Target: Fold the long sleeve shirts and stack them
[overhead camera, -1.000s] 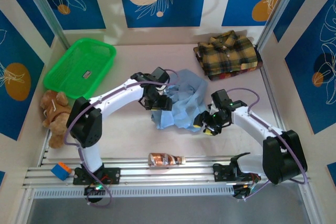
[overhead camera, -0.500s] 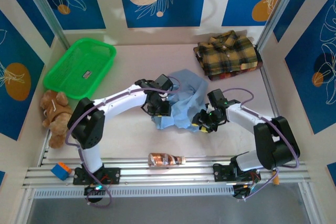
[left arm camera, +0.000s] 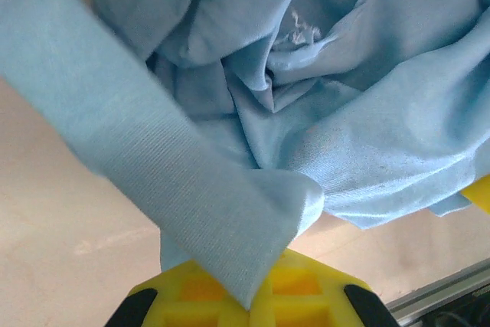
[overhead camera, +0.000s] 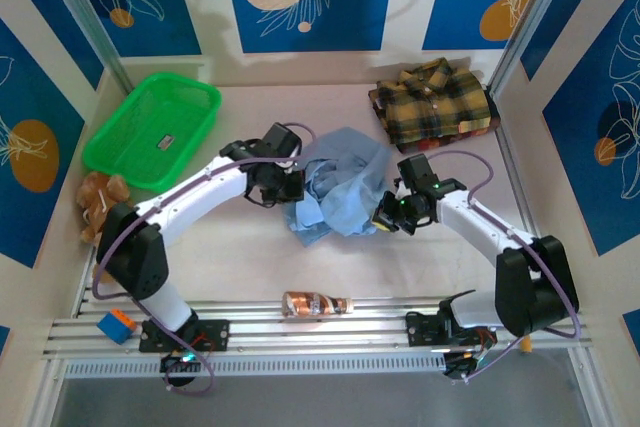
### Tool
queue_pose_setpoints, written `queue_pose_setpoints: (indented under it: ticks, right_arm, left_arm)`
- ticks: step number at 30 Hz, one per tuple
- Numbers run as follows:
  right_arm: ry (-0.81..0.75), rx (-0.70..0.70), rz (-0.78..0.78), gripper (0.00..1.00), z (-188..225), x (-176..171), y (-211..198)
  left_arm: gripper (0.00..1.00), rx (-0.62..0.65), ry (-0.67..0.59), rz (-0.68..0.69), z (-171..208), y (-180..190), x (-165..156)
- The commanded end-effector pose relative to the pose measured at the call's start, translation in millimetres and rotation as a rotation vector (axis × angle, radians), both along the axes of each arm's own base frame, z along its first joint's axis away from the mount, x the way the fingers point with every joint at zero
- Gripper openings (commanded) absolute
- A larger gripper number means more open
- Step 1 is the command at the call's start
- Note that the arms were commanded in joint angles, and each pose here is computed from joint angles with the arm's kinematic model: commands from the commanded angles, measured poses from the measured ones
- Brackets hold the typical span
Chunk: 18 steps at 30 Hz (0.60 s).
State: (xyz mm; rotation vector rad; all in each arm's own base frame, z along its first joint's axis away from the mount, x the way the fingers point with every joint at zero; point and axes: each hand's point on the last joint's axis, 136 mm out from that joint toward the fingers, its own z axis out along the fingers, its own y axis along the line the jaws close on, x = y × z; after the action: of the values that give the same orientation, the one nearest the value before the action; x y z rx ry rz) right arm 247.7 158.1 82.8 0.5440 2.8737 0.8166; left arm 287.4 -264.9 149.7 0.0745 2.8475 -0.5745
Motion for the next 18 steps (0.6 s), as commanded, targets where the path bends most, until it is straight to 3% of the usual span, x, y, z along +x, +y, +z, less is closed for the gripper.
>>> queue_pose_setpoints:
  ticks: [1,9,18]
  right_arm:
    - [-0.051,0.006,-0.035,0.00,51,0,-21]
    - [-0.201,0.055,-0.082,0.00,132,21,-52]
    - [-0.369,0.106,-0.101,0.00,211,65,-81]
  left_arm:
    - [0.00,-0.058,-0.105,0.054,50,25,19]
    - [0.00,-0.134,-0.289,0.203,134,87,55]
    - [0.00,-0.143,-0.515,0.281,229,137,89]
